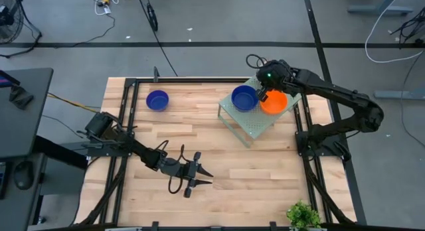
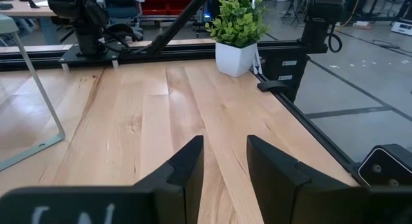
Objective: Pick & Place Mini bowls
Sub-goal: Stack the white patterned bowl on the white patterned bowl on the shelf
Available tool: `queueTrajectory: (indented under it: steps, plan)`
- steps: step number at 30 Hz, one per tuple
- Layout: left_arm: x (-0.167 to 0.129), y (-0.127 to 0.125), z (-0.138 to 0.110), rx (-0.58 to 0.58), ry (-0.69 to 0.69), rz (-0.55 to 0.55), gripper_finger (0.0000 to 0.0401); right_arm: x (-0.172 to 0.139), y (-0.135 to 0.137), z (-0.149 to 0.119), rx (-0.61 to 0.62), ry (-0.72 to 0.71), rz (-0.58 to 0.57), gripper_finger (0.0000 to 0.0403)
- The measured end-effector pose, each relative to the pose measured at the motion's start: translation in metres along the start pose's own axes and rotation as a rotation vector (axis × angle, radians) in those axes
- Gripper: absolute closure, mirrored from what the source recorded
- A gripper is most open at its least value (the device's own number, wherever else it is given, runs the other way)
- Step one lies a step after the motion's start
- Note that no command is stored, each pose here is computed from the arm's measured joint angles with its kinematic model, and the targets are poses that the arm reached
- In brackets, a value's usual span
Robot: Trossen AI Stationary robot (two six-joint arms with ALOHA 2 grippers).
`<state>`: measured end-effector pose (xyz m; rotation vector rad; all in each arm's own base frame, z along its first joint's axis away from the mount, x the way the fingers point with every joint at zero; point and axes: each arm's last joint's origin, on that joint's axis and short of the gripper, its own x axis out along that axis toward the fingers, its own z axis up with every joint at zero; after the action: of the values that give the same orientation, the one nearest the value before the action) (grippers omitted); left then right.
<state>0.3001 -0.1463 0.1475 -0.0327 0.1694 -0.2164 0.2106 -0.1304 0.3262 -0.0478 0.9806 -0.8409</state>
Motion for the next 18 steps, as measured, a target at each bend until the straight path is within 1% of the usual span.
queueTrajectory:
  steps: [3,10,13,18]
  plan:
    - [0.0,0.0,0.0,0.0,0.0,0.0,0.0279,0.0,0.0011,0.0001,0.0,-0.003,0.04,0.0381]
    - [0.0,0.0,0.0,0.0,0.0,0.0,0.0279,0.0,0.0012,0.0001,0.002,-0.004,0.041,0.0373]
    - [0.0,0.0,0.0,0.0,0.0,0.0,0.0279,0.0,0.0012,0.0002,0.005,-0.005,0.041,0.0357]
    - [0.0,0.0,-0.0001,0.0,0.001,0.0,0.0279,-0.0003,0.0012,0.0007,0.008,-0.01,0.048,0.0312]
